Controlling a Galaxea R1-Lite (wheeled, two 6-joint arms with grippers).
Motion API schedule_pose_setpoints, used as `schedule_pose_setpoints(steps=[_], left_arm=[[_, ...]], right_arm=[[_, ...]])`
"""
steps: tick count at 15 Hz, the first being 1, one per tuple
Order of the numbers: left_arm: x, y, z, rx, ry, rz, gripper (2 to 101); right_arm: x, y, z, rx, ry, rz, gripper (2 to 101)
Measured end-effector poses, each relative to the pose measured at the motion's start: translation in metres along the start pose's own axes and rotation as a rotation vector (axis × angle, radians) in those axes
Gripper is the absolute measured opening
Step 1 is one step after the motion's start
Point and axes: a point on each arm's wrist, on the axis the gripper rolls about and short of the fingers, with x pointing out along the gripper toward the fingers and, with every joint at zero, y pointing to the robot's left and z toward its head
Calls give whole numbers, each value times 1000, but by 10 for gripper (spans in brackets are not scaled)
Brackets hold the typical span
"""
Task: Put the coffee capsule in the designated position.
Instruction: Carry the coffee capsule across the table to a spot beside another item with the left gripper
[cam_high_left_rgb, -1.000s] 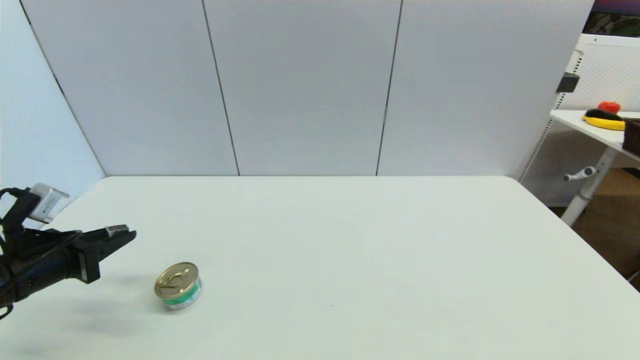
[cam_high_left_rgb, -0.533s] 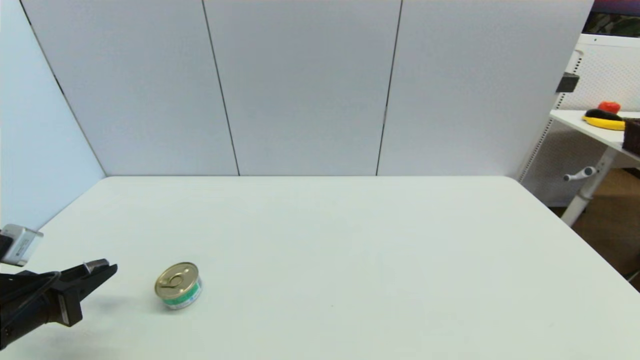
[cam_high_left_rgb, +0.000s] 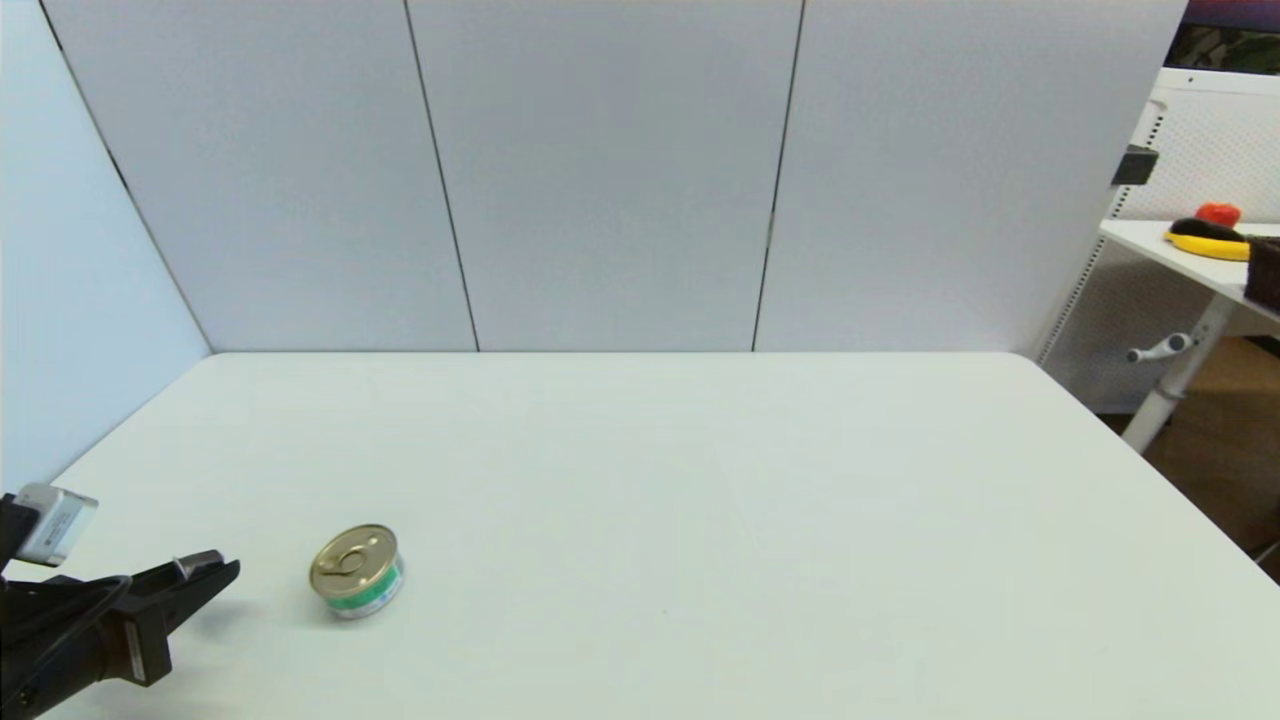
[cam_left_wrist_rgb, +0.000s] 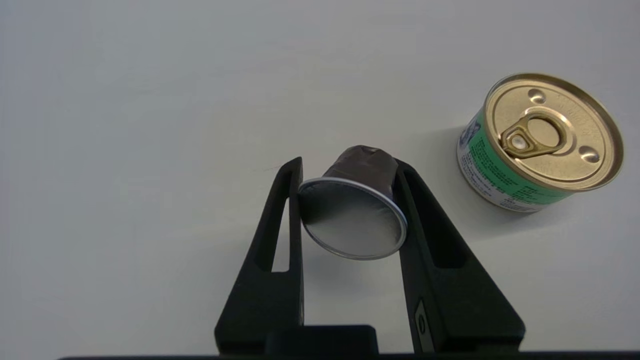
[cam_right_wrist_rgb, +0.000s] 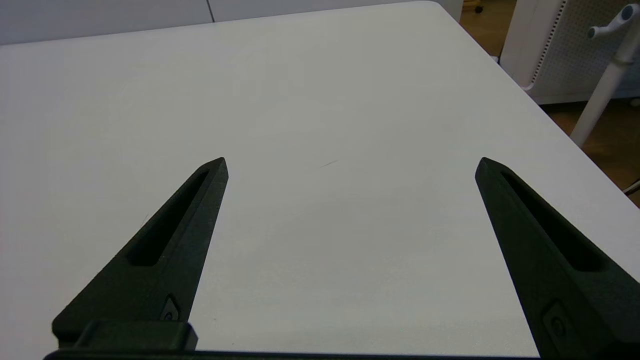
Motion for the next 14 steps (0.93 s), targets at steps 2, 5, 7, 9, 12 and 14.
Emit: schedule_pose_setpoints(steps=[2, 5, 7, 9, 12, 14], left_arm=[[2, 1, -2, -6, 12, -4, 316], [4, 2, -4, -8, 24, -9, 316], [5, 3, -4, -10, 27, -10, 316], [6, 3, -4, -13, 29, -12, 316], [7, 4, -4, -15, 29, -12, 316], [7, 4, -4, -14, 28, -12, 316]], right_arm=[[0, 0, 0, 0, 0, 0, 980], [0, 0, 0, 0, 0, 0, 980], [0, 0, 0, 0, 0, 0, 980], [0, 0, 0, 0, 0, 0, 980], [0, 0, 0, 0, 0, 0, 980], [0, 0, 0, 0, 0, -1, 980]])
